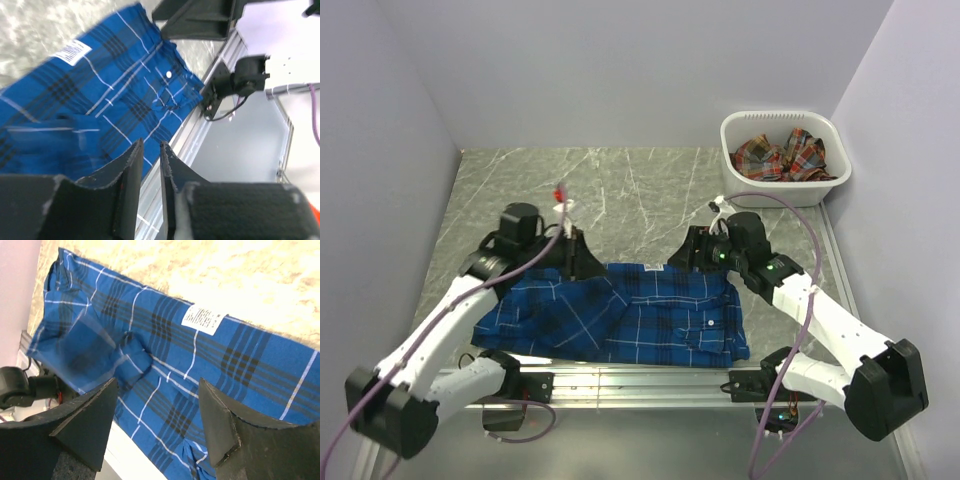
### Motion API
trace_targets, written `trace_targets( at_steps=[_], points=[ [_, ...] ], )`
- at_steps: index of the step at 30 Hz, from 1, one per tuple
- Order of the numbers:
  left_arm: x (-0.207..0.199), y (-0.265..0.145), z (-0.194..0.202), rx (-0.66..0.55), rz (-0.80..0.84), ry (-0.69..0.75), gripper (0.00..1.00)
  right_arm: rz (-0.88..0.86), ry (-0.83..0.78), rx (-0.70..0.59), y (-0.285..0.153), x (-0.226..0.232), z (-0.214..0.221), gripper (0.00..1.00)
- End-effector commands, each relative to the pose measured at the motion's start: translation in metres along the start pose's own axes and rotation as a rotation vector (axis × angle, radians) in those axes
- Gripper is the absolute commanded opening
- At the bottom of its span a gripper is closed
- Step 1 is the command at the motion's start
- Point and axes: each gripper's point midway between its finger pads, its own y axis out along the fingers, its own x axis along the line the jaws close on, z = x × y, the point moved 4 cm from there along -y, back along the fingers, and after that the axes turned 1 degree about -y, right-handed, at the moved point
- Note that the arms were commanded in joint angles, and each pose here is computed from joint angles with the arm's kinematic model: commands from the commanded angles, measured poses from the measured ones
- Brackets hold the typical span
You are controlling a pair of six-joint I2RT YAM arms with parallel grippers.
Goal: Fold and stack the long sleeve shirts
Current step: Fold the shirt
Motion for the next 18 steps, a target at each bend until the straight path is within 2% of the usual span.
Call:
trace_targets(
  at_steps=[1,3,6,7,9,10,11,14,16,18],
  points=[
    [-0.006,0.026,-0.006,0.011,0.064,0.095,0.27,0.016,-0.029,-0.075,-0.002,0.000,-0.009,0.73],
    [0.006,0.038,-0.006,0.046,-0.011,0.087,0.30,0.042,-0.024,-0.037,0.002,-0.007,-0.002,0.73],
    [0.031,0.038,-0.025,-0.039,-0.248,0.024,0.41,0.034,-0.036,0.031,0.012,-0.009,0.008,0.72],
    [0.051,0.030,-0.035,-0.109,-0.414,0.004,0.56,0.024,-0.050,0.045,0.015,-0.008,0.010,0.72],
    [0.063,0.018,-0.043,-0.186,-0.556,-0.056,0.73,-0.001,-0.064,0.088,0.025,-0.005,0.015,0.70],
    [0.071,0.011,-0.046,-0.221,-0.629,-0.079,0.88,-0.020,-0.085,0.099,0.029,0.002,0.016,0.70],
    [0.082,0.000,-0.048,-0.269,-0.735,-0.123,0.93,-0.040,-0.093,0.108,0.034,0.006,0.015,0.68],
    [0.114,-0.026,-0.045,-0.318,-0.932,-0.212,0.98,-0.090,-0.115,0.167,0.053,0.020,0.018,0.65],
    [0.139,-0.046,-0.041,-0.353,-1.010,-0.321,0.98,-0.085,-0.123,0.198,0.070,0.025,0.018,0.63],
    [0.161,-0.051,-0.026,-0.337,-1.030,-0.436,0.97,-0.037,-0.113,0.237,0.086,0.019,0.024,0.61]
  ],
)
